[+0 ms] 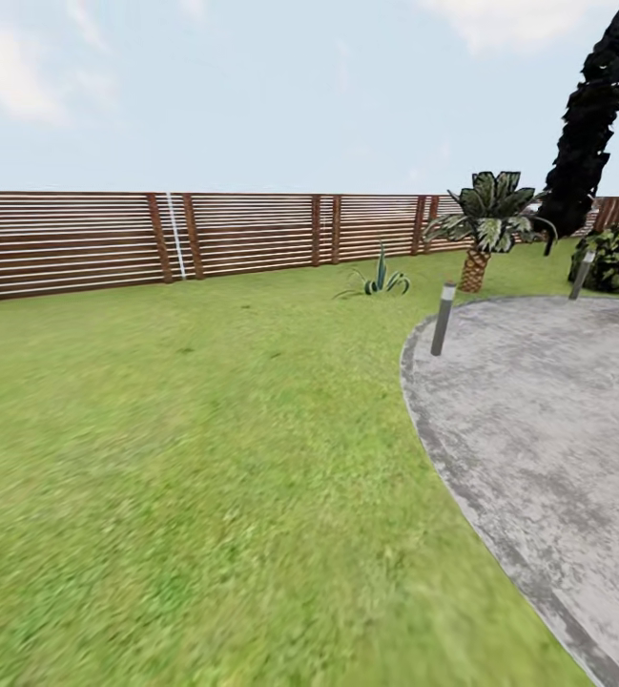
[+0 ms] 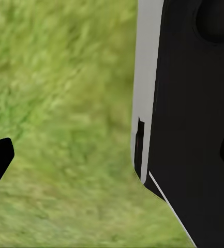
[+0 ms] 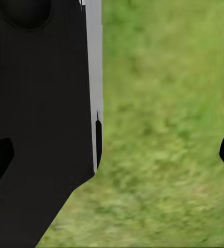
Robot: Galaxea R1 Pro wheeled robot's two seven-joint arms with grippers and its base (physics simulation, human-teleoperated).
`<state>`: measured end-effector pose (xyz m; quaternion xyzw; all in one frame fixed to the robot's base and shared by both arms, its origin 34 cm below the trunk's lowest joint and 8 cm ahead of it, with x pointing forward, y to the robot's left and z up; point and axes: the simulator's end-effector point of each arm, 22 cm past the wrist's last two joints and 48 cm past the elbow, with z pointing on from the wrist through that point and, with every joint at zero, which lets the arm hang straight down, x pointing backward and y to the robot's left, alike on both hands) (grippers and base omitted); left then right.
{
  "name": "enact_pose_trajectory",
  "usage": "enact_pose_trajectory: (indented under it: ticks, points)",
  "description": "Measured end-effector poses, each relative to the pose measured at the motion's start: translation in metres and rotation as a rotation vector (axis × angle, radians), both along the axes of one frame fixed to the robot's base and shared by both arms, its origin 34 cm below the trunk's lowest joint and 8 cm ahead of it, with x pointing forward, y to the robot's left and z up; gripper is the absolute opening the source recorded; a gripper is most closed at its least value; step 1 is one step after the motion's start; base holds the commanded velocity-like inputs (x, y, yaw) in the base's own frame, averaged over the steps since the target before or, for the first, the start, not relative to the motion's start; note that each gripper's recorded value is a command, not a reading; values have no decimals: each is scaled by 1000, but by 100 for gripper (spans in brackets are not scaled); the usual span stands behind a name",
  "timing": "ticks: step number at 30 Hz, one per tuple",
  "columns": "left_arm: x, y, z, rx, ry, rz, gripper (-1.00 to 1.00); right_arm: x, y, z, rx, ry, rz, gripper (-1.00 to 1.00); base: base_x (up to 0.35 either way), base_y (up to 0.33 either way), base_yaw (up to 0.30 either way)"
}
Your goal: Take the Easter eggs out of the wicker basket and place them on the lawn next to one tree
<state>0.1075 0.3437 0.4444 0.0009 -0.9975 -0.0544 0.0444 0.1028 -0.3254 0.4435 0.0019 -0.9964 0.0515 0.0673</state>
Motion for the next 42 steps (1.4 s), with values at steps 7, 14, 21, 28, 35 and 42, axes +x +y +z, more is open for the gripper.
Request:
enact_pose_trajectory:
  ticks: [7, 14, 21, 28, 35, 42]
  points:
    - [0, 0, 0, 0, 0, 0, 100, 0, 0, 0, 2, 1, 14, 100, 331, 0, 118]
    - [0, 0, 0, 0, 0, 0, 100, 0, 0, 0, 2, 2, 17, 100, 331, 0, 4]
    - [0, 0, 0, 0, 0, 0, 100, 0, -1, 0, 2, 3, 19, 100, 331, 0, 0]
    - [0, 0, 0, 0, 0, 0, 100, 0, -2, 0, 1, 3, 19, 100, 331, 0, 0]
    - [0, 0, 0, 0, 0, 0, 100, 0, -2, 0, 1, 3, 19, 100, 331, 0, 0]
    - [0, 0, 0, 0, 0, 0, 100, 0, -2, 0, 1, 3, 18, 100, 331, 0, 0]
